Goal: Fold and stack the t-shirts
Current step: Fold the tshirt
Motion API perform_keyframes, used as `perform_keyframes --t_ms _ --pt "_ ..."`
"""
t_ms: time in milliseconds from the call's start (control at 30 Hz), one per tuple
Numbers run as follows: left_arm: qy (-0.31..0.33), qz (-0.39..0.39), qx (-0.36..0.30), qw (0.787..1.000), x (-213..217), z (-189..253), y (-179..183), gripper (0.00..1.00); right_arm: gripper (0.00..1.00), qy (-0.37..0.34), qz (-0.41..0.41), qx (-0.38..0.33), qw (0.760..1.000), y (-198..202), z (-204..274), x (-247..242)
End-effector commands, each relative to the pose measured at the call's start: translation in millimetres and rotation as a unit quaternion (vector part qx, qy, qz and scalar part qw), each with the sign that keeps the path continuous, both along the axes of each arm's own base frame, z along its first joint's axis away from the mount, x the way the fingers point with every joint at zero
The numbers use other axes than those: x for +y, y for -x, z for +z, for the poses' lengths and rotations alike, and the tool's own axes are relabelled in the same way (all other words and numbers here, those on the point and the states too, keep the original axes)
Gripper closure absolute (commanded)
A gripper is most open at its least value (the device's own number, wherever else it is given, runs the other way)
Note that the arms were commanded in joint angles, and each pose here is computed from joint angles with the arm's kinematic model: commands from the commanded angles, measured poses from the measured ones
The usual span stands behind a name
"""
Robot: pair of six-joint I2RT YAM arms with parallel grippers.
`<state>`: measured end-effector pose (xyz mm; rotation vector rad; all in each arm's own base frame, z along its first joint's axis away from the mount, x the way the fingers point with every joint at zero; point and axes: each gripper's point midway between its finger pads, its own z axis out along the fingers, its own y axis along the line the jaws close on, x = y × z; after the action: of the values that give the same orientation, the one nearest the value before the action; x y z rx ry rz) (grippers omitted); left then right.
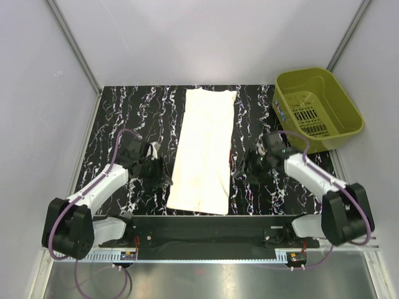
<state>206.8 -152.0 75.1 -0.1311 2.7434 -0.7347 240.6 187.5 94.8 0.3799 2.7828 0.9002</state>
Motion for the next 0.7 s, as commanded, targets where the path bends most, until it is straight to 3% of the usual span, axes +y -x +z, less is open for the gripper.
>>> perform_keyframes --t_ms 0,267,433,667 --pt "0.045 -0.013 -0.006 0.999 -12.2 15.3 4.0 0.49 0.38 -0.059 0.005 0.019 0.998 41.7 1.1 16.8" --pt "0.030 0.083 0.109 0.990 16.1 -25.8 21.7 0.51 0.38 -0.069 0.000 0.066 0.995 99.1 -29.9 33.1" --pt "0.047 0.104 0.130 0.985 12.4 -35.8 27.7 0.52 0.40 -0.114 0.001 0.071 0.991 116.1 -37.3 46.7" --pt "0.048 0.113 0.148 0.981 11.2 -43.0 33.5 0.57 0.43 -0.082 0.018 0.073 0.994 119.0 -55.0 45.8"
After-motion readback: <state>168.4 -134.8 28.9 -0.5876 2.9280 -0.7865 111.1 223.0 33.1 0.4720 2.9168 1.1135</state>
